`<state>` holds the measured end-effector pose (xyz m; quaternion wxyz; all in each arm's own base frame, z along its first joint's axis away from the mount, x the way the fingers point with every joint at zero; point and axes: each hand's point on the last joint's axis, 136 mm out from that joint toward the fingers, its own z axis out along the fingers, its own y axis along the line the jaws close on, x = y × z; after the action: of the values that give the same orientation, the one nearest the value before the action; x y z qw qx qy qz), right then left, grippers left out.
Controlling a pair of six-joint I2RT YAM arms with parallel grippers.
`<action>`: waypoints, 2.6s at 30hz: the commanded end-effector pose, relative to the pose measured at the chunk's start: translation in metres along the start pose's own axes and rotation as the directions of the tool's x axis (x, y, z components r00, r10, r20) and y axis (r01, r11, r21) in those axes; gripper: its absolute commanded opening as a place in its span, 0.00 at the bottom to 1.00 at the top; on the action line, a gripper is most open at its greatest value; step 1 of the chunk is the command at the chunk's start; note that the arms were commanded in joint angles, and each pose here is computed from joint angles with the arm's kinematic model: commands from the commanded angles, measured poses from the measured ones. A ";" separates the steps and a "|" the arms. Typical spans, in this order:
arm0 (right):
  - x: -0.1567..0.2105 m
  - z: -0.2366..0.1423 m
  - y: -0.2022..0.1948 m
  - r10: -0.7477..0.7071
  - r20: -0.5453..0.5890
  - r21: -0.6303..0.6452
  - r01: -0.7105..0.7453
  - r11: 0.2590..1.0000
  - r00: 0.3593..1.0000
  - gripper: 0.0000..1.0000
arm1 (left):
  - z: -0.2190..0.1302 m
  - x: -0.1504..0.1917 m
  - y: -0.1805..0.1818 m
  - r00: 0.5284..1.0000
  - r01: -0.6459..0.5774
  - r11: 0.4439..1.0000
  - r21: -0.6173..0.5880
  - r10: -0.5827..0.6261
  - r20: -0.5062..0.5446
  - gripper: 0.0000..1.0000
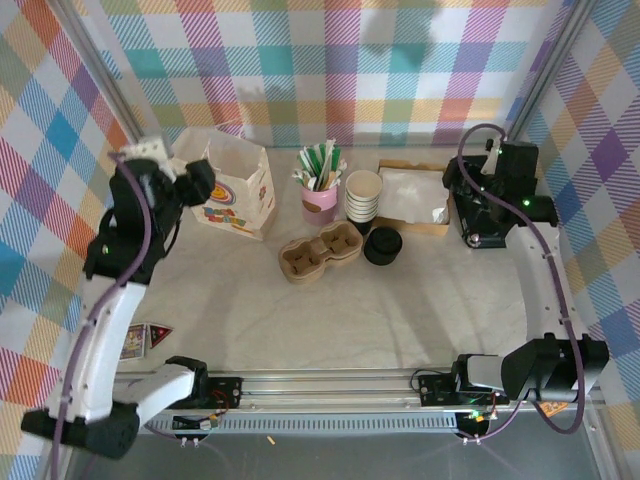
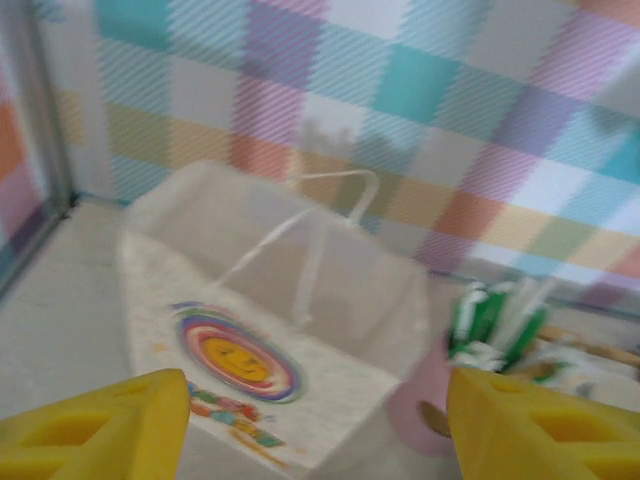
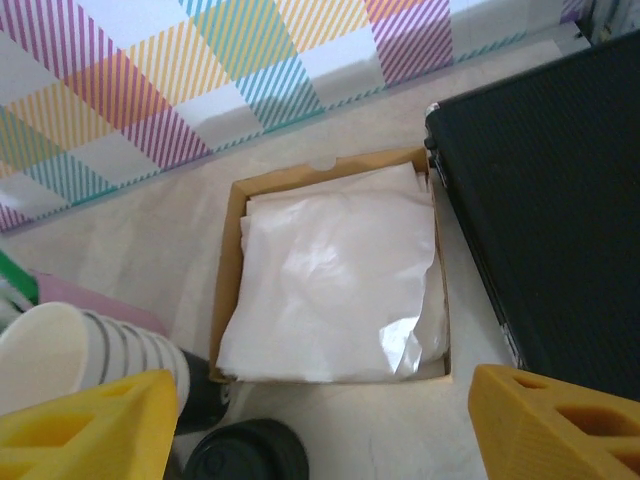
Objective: Pack the takeout coffee
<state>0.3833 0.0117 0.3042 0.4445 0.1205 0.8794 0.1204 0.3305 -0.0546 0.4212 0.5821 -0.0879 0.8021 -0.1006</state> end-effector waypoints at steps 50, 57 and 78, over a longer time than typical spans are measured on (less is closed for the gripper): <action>0.120 -0.080 0.072 0.188 -0.578 -0.130 -0.317 0.940 0.794 0.52 | 0.141 0.202 -0.243 0.732 0.149 0.989 -0.011 -0.118 -0.671 0.38; 0.120 -0.078 0.071 0.184 -0.575 -0.130 -0.311 0.941 0.798 0.54 | 0.151 0.212 -0.248 0.723 0.166 0.986 -0.011 -0.129 -0.679 0.35; 0.117 -0.076 0.069 0.179 -0.561 -0.127 -0.297 0.946 0.808 0.54 | 0.168 0.215 -0.239 0.721 0.173 0.984 -0.032 -0.149 -0.677 0.29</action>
<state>0.2610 0.1051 0.2804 0.1618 0.1506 0.9297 0.2947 0.4225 -0.3532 0.2331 0.2387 -0.0958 0.9496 -0.1791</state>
